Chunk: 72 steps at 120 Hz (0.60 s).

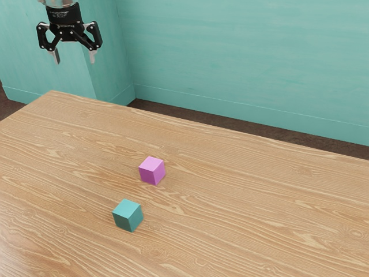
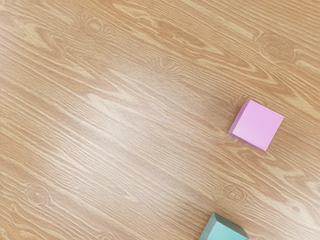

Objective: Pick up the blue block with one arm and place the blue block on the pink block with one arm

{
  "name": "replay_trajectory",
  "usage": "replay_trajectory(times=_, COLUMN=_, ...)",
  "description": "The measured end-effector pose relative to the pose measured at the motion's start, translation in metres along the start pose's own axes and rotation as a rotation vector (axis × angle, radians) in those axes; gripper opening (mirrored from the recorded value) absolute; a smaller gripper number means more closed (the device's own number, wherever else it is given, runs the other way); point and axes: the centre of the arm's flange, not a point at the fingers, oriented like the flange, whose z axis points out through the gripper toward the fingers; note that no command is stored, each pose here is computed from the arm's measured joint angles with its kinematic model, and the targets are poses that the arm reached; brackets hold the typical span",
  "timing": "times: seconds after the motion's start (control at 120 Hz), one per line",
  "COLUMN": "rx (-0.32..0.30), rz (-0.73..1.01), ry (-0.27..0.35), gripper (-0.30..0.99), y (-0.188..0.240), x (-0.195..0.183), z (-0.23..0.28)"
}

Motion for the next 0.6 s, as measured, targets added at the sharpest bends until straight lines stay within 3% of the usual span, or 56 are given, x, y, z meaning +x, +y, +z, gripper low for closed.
replay_trajectory(times=0.15, rx=-0.001, rz=0.005, ry=0.002, gripper=0.69, y=0.0, x=0.0, z=-0.001)
replay_trajectory(times=0.267, rx=-0.067, rz=0.001, ry=0.148, gripper=0.69, y=-0.02, x=-0.034, z=-0.084)
replay_trajectory(times=0.375, rx=-0.109, rz=0.024, ry=0.225, gripper=0.69, y=-0.03, x=-0.074, z=-0.133)
replay_trajectory(times=0.6, rx=-0.117, rz=0.08, ry=0.221, gripper=0.69, y=-0.017, x=-0.101, z=-0.148)
